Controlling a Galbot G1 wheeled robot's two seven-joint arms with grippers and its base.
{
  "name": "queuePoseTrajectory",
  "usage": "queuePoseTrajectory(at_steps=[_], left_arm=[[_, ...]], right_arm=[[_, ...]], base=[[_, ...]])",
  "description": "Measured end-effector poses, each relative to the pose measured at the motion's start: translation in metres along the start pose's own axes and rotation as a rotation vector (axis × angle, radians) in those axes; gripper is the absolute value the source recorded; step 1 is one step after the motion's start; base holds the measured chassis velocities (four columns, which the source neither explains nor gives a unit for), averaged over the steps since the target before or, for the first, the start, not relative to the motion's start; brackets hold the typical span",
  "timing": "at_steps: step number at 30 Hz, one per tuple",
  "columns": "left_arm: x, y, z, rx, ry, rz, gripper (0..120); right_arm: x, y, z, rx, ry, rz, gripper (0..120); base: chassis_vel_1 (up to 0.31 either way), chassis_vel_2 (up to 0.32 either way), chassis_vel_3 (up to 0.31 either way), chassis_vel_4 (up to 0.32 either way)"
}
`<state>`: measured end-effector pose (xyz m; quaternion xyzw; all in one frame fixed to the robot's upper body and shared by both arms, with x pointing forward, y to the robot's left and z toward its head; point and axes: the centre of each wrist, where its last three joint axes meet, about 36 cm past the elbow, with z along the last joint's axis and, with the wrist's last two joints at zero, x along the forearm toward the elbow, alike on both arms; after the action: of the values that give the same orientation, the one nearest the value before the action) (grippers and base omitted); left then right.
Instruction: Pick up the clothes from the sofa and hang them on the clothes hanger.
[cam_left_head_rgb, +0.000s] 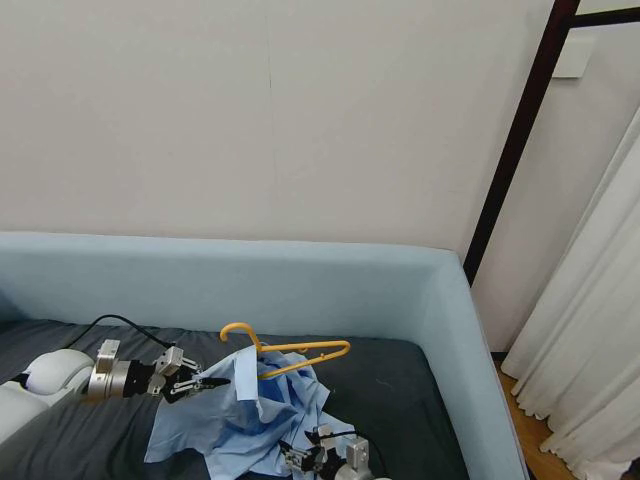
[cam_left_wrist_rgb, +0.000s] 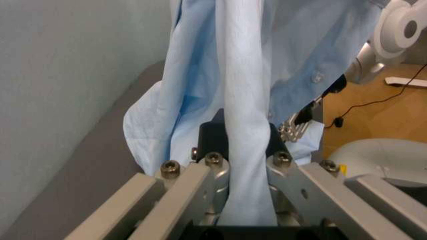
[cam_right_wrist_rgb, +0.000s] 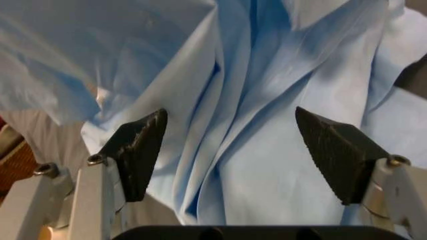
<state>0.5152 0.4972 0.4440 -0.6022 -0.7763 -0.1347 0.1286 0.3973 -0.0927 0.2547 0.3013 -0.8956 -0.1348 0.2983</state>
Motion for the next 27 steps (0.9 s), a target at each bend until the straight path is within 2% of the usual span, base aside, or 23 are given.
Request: queuePoseTrajectory(at_steps=[7,21,24,25,27], left_arm=[[0.000,0.001,0.001,0.007,0.001,0.002,3],[0.005,0.002,0.000,0.010,0.004,0.000,3],[0.006,0.002,0.000,0.010,0.005,0.003,3],[0.005,0.002,0.000,0.010,0.005,0.004,3],[0.005,0.001,0.000,0.010,0.004,0.005,3]], right_arm=[[-0.001,-0.001,0.007,-0.004,0.018,-0.008,64],[0.002,-0.009,0.022,-0.021,0.040,-0.011,63],[0.004,-0.012,0.024,-0.031,0.040,-0.013,56],[0.005,-0.013,0.024,-0.035,0.038,-0.014,49],[0.005,-0.014,0.024,-0.041,0.037,-0.015,48]], base=[[0.000,0.000,0.000,0.000],[0.000,0.000,0.000,0.000],[0.000,0.000,0.000,0.000],[0.000,0.000,0.000,0.000],[0.000,0.000,0.000,0.000]])
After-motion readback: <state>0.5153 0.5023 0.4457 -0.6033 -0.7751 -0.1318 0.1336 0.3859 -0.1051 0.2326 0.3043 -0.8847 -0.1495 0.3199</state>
